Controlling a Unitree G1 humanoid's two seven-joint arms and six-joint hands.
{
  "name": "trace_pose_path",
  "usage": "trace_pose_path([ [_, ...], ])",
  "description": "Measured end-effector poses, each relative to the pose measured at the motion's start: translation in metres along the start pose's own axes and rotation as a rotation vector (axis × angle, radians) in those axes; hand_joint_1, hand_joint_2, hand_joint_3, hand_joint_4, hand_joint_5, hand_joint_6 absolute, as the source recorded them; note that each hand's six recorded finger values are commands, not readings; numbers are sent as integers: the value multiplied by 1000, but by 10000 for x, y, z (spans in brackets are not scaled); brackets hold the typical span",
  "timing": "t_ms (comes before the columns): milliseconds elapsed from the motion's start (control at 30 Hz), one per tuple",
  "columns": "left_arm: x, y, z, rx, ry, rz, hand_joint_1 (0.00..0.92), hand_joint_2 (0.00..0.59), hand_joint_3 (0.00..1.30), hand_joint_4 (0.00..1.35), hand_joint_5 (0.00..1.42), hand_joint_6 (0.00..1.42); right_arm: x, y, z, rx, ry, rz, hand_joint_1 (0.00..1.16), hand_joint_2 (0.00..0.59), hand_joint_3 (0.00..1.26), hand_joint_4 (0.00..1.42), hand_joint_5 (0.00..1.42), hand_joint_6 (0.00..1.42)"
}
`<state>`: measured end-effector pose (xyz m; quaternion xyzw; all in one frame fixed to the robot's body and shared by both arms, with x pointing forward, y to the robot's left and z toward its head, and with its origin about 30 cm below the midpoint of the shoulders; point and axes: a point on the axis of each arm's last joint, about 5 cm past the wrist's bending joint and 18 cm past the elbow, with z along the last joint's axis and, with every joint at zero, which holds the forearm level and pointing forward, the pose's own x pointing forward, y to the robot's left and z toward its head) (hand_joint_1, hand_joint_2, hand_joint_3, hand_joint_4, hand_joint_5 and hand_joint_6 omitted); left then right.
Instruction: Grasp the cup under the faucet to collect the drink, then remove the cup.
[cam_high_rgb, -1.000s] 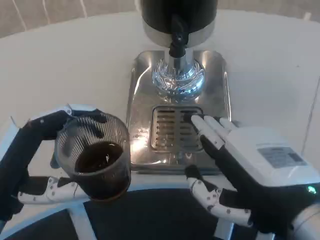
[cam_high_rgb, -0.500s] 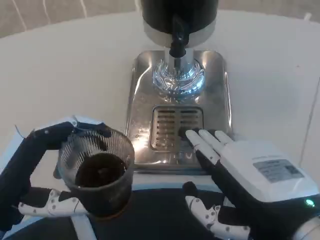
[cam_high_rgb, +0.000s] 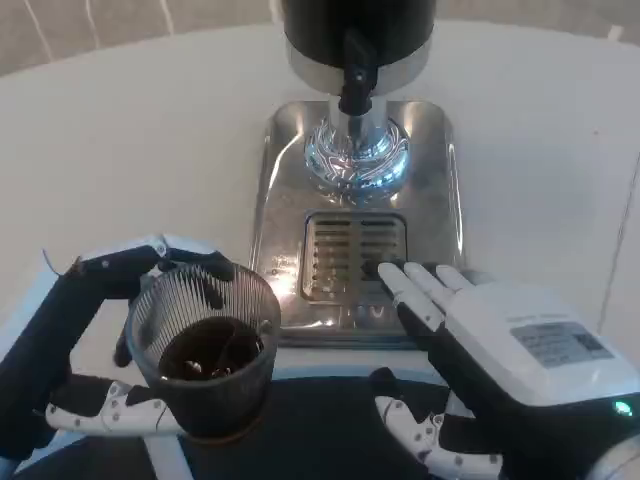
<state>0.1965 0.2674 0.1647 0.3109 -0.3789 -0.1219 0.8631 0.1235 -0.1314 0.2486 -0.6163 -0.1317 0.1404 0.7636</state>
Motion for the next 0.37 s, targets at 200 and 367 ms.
trace_pose_path([
  [200,-1,0,0,0,0,0,567,5,1015,1183,1388,1272,-1,4,8,2,-6,2,295,565,0,0,0,0],
  [367,-8,-2,0,-1,3,-1,567,5,1015,1183,1388,1272,-2,2,6,2,-5,3,298,566,0,0,0,0],
])
